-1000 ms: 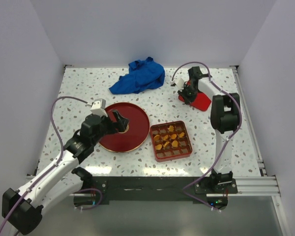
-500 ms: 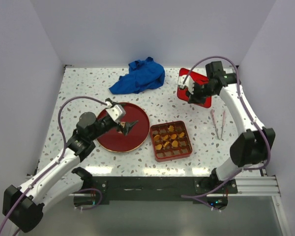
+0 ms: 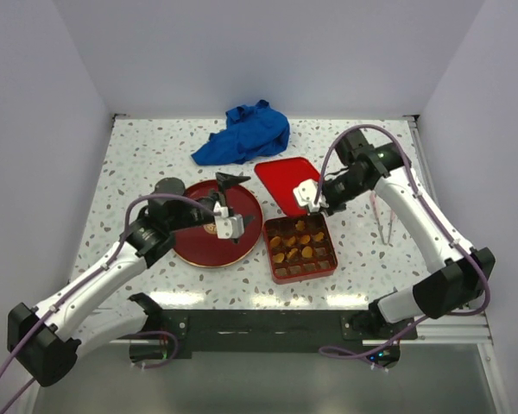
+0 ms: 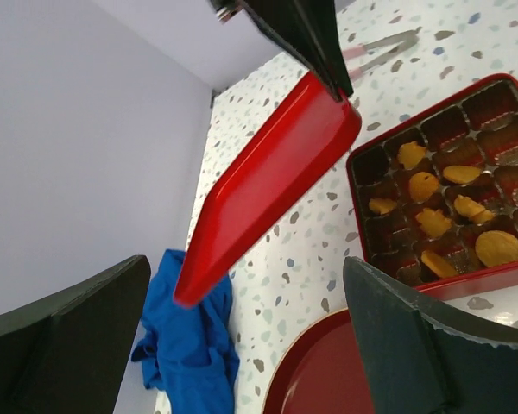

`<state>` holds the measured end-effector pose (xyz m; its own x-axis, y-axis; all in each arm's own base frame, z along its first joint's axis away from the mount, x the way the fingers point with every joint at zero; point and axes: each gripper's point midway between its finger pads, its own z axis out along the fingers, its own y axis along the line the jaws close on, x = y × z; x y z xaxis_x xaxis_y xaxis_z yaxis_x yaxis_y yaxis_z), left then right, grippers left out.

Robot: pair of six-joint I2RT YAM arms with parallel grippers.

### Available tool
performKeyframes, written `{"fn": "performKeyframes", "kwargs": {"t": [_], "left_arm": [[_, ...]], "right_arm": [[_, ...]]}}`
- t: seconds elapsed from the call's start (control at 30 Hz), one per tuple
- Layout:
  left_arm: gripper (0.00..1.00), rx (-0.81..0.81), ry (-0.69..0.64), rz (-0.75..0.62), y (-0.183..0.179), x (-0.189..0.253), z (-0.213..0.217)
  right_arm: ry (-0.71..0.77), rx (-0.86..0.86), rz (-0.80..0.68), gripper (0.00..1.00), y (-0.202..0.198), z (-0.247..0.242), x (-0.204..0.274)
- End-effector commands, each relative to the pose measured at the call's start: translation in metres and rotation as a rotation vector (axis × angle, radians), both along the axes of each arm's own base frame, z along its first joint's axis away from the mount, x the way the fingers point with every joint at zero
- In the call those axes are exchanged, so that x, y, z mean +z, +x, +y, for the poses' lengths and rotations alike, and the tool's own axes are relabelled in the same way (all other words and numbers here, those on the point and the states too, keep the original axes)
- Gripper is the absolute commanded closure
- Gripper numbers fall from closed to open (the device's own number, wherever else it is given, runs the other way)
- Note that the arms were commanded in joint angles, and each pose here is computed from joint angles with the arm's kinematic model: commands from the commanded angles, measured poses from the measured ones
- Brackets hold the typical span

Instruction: Pack the cookies

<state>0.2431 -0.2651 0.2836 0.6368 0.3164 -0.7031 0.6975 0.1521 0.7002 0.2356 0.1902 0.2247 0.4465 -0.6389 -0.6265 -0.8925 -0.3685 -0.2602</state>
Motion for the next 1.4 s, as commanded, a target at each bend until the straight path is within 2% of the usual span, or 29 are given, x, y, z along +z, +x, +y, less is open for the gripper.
{"fn": "performKeyframes", "kwargs": {"t": [0.0,0.2,0.3,0.4,0.43,0.53,0.7,0.77,0.87,0.9,0.97,1.0,1.07,1.17,1.23,1.27,1.3,1.33,1.37], "left_arm": [[0.02,-0.119,0.075,-0.087,-0.018,0.005,-0.017],[0.04,-0.147,0.201,-0.075,-0.028,-0.024,-0.023],[0.1,-0.11,0.252,-0.097,-0.021,-0.029,-0.019],[0.23,-0.099,0.307,-0.113,-0.02,-0.038,-0.014],[0.32,-0.081,0.323,-0.129,-0.017,-0.039,-0.012],[0.46,-0.063,0.351,-0.164,-0.014,-0.041,-0.009],[0.6,-0.068,0.364,-0.193,-0.014,-0.04,-0.011],[0.62,-0.073,0.368,-0.194,-0.014,-0.04,-0.012],[0.76,-0.074,0.378,-0.195,-0.014,-0.042,-0.011],[0.84,-0.074,0.379,-0.193,-0.013,-0.043,-0.012],[0.91,-0.069,0.373,-0.185,-0.014,-0.041,-0.011],[1.0,-0.059,0.363,-0.172,-0.014,-0.04,-0.01],[1.0,-0.047,0.343,-0.156,-0.015,-0.037,-0.01],[1.0,-0.015,0.281,-0.114,-0.018,-0.029,-0.008],[1.0,0.017,0.224,-0.076,-0.02,-0.022,-0.005],[1.0,0.031,0.209,-0.051,-0.021,-0.024,-0.004],[1.0,0.062,0.168,-0.006,-0.02,-0.022,-0.002],[1.0,0.083,0.134,0.017,-0.022,-0.02,0.001],[1.0,0.106,0.094,0.05,-0.022,-0.017,0.002]], "right_arm": [[-0.004,0.125,0.222,1.0,-0.08,0.008,0.01],[0.004,0.196,0.228,1.0,-0.099,0.025,0.018],[-0.002,0.225,0.233,1.0,-0.107,0.029,0.018],[0.012,0.228,0.248,1.0,-0.111,0.033,0.022],[0.029,0.228,0.26,1.0,-0.112,0.036,0.025],[0.062,0.224,0.301,1.0,-0.116,0.043,0.03],[0.077,0.225,0.346,1.0,-0.121,0.047,0.031],[0.081,0.222,0.356,1.0,-0.121,0.048,0.03],[0.088,0.216,0.382,1.0,-0.122,0.051,0.031],[0.093,0.213,0.389,1.0,-0.121,0.052,0.033],[0.102,0.201,0.423,1.0,-0.123,0.055,0.035],[0.104,0.194,0.431,0.96,-0.122,0.057,0.036],[0.1,0.171,0.461,0.91,-0.121,0.058,0.038],[0.101,0.097,0.52,0.75,-0.115,0.062,0.041],[0.162,0.032,0.517,0.52,-0.098,0.069,0.05],[0.172,-0.044,0.569,0.49,-0.092,0.071,0.056],[0.242,-0.102,0.529,0.47,-0.067,0.074,0.065],[0.277,-0.15,0.536,0.4,-0.056,0.074,0.072],[0.287,-0.25,0.596,0.36,-0.046,0.073,0.077]]}}
